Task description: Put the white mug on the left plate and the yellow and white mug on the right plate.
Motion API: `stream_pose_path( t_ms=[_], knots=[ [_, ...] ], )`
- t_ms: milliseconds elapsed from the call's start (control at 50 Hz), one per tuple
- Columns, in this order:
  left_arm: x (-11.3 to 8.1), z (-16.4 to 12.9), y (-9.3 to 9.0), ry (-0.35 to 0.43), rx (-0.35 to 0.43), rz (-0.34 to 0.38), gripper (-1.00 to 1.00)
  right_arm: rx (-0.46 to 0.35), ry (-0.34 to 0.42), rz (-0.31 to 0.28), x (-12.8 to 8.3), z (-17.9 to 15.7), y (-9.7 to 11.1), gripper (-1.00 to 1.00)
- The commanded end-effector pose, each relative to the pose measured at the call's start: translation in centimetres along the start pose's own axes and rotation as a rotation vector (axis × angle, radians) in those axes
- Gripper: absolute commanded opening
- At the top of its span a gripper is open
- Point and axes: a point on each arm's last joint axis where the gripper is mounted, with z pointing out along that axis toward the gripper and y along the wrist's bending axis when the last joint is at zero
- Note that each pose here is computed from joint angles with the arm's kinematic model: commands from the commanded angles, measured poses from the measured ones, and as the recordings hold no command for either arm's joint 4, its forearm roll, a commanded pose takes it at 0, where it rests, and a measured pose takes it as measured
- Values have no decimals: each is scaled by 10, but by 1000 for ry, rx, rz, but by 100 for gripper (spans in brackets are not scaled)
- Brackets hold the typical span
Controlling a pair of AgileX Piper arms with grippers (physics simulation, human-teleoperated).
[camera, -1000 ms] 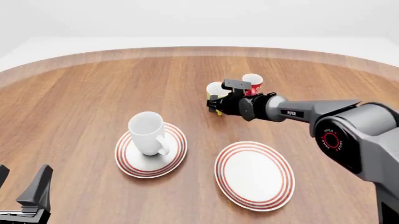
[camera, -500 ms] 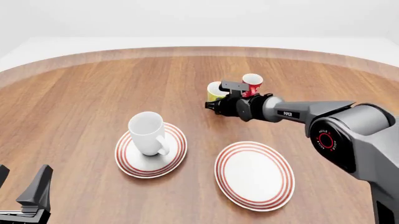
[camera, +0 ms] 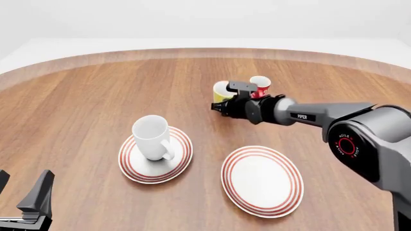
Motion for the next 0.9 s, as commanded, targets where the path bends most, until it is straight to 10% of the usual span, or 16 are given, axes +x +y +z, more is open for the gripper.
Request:
stream_pose_path(
  t_ms=[20,900],
  knots=[
    [0,0,0,0,0,0,100,-14,-35,-20,-11,-22,5,-100],
    [0,0,0,0,0,0,100,-49,-98,-53,-2,-128,9,-100]
  ],
)
